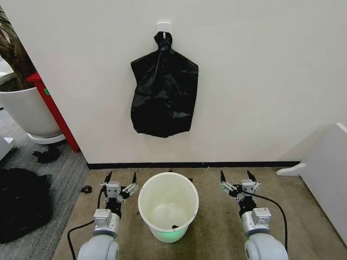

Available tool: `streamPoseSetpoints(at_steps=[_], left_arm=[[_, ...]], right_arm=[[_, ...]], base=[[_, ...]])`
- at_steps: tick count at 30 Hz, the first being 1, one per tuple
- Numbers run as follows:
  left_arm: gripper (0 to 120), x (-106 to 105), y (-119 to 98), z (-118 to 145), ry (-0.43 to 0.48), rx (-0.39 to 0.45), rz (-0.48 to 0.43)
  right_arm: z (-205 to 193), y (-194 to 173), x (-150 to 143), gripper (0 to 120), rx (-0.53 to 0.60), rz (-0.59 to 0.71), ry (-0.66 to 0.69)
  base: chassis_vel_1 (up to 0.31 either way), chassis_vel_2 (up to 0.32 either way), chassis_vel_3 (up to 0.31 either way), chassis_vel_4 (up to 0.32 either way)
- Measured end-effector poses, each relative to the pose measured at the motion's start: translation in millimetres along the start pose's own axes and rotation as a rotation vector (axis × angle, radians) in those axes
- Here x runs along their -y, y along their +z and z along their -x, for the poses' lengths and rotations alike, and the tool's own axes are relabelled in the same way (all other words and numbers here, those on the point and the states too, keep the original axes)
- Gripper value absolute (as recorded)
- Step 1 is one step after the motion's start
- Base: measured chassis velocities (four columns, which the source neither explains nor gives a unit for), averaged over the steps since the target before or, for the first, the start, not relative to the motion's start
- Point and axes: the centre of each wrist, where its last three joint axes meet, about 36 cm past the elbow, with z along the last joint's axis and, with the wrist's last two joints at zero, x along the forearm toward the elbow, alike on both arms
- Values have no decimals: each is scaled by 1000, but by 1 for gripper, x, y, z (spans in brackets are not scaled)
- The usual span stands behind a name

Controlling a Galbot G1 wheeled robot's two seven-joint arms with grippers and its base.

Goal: Place the garbage bag over the trash bin.

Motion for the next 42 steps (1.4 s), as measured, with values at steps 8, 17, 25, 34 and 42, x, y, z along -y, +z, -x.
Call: streamPoseSetpoints(at_steps=[8,17,25,34,42], left_arm=[[100,0,0,0,0,0,0],[100,0,0,0,0,0,0],[100,0,0,0,0,0,0],[100,-6,-22,-29,-24,19,4],[100,-11,-51,-63,-42,34,5]], right_arm=[[0,0,0,100,0,0,0],[0,0,0,100,0,0,0],[0,0,0,100,0,0,0],[-38,-28,1,100,60,73,17],[-95,-84,6,100,170,168,54]], base=[[0,0,0,0],[0,0,0,0],[0,0,0,0],[0,0,0,0],[0,0,0,0]])
